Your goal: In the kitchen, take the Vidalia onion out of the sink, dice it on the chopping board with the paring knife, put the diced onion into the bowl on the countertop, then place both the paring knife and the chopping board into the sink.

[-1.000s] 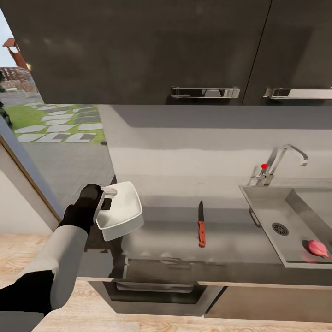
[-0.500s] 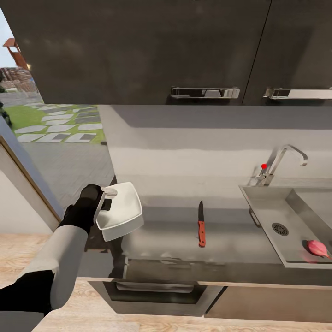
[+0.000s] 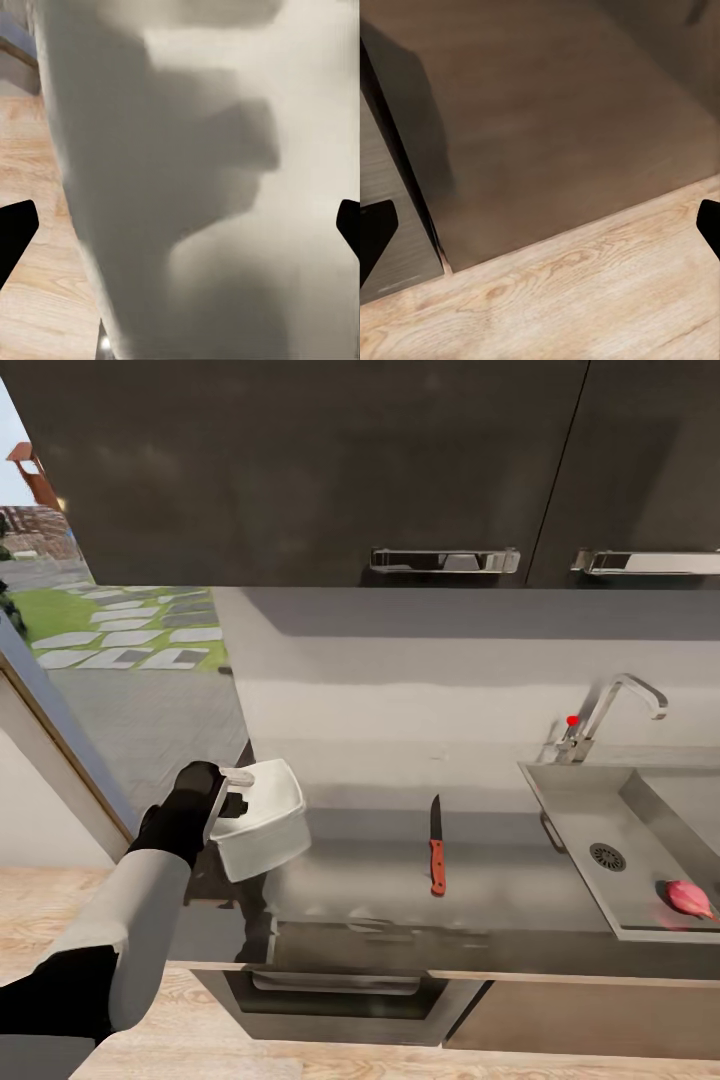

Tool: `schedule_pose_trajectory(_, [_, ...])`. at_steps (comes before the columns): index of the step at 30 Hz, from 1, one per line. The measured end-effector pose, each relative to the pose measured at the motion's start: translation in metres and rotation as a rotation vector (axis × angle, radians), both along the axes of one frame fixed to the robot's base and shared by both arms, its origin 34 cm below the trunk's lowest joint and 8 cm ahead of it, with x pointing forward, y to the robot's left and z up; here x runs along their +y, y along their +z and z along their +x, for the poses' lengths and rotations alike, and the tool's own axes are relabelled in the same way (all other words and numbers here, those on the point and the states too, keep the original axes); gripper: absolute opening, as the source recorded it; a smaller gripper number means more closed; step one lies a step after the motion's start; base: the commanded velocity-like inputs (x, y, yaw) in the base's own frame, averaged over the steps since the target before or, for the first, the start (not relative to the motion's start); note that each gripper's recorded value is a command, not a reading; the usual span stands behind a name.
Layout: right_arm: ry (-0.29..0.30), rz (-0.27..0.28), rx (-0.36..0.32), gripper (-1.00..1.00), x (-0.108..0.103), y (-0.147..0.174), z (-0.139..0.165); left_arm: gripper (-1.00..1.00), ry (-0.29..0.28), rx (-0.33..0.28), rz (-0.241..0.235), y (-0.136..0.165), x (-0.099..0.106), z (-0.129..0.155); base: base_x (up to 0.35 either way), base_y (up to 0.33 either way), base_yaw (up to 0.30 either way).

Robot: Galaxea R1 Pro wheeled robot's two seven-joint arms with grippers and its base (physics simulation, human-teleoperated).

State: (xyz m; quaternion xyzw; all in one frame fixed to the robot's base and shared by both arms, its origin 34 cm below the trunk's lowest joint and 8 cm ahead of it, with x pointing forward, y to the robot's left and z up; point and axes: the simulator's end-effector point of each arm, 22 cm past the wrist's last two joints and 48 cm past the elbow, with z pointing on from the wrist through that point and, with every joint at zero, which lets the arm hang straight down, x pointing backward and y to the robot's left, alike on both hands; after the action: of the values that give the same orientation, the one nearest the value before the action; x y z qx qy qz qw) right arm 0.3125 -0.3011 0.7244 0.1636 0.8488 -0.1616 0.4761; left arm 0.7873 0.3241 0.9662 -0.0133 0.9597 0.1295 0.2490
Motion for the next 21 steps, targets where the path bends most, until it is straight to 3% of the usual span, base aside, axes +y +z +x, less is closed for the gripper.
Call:
schedule_pose_trajectory(17, [0.000, -0.001, 0.000, 1.00, -0.001, 0.000, 0.000, 1.00, 0.007, -0.006, -0.002, 0.002, 0.002, 0.001, 0.000, 0.000, 0.000])
schedule_pose_trajectory(21, [0.000, -0.001, 0.000, 1.00, -0.001, 0.000, 0.000, 1.00, 0.015, -0.078, 0.003, 0.030, 0.006, 0.013, 0.000, 0.000, 0.000])
